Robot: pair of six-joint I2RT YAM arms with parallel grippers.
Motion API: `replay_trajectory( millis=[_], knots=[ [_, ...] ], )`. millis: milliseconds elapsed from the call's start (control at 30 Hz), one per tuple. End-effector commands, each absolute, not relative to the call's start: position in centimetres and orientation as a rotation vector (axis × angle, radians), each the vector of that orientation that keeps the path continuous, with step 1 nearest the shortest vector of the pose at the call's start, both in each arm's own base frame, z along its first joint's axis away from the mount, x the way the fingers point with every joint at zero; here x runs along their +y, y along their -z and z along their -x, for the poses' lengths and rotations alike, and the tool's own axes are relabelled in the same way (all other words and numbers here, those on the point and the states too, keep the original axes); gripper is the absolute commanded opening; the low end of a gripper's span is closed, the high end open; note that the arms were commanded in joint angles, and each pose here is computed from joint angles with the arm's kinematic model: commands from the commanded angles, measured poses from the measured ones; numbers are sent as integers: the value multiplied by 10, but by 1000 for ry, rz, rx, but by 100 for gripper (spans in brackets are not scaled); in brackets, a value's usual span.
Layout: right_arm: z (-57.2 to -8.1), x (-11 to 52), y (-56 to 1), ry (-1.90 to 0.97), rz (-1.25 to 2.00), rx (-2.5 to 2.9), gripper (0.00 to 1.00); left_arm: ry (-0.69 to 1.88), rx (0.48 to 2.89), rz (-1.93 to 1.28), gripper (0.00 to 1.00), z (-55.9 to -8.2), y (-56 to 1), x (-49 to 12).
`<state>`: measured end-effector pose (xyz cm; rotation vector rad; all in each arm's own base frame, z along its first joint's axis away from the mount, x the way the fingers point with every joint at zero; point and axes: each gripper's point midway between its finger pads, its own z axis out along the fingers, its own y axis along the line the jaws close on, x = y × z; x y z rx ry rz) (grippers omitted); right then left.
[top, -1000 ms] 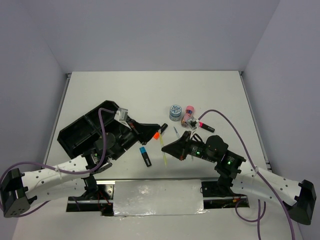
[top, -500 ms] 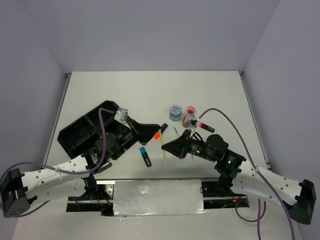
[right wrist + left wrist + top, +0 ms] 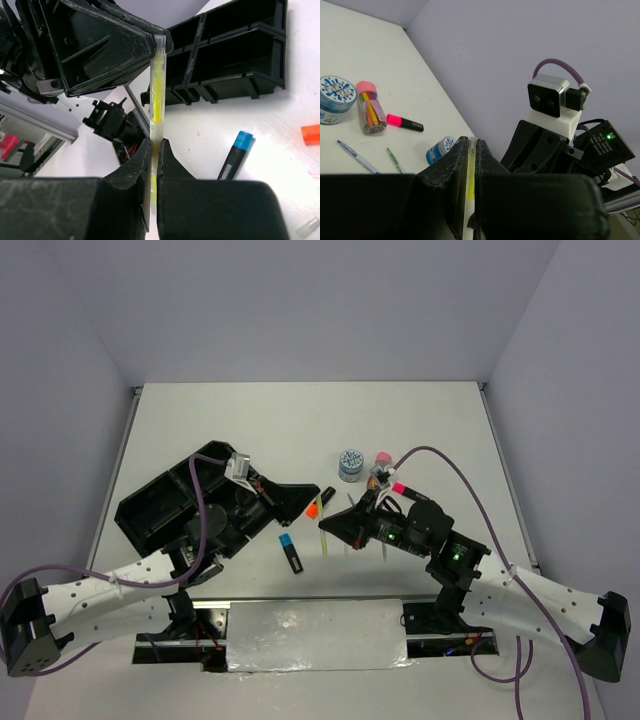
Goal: Sort the stationery into containers
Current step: Close the pen cap on the pen.
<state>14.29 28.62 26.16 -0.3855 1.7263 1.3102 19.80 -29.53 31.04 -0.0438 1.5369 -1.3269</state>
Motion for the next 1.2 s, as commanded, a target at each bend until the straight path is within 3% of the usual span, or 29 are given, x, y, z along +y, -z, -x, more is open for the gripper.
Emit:
replay_trajectory(
  millis=[0,67,100,200,533,733,900,933,1000,1067,1133,1167],
  knots=[
    [-155,279,-350,-1302,347,1436,0,1387,1553,-31,2,-183,-313,-304],
    [-155,278,-363,-1283,371,1401,0,1377,1552,-36,8,-182,-316,-302],
    [-154,279,-366,-1281,385,1395,0,1357,1554,-48,19,-183,-315,-301],
    [-150,285,-360,-1283,444,1419,0,1326,1536,-60,39,-182,-324,-293],
    [-141,296,-330,-1325,502,1510,0,1243,1481,-112,39,-188,-356,-288],
    [-145,293,-334,-1300,483,1512,0,1280,1506,-177,50,-182,-345,-302],
    [-146,292,-340,-1290,475,1511,0,1285,1528,-197,25,-179,-335,-304],
    [-146,292,-340,-1292,476,1509,0,1282,1525,-202,5,-179,-337,-303],
    [-145,292,-339,-1294,483,1509,0,1270,1514,-218,0,-178,-340,-302],
    [-142,294,-334,-1305,507,1512,23,1271,1477,-253,0,-175,-350,-301],
    [-139,296,-327,-1314,537,1508,56,1288,1421,-296,0,-167,-363,-299],
    [-137,296,-325,-1322,545,1506,59,1314,1372,-337,0,-160,-372,-299]
  ],
)
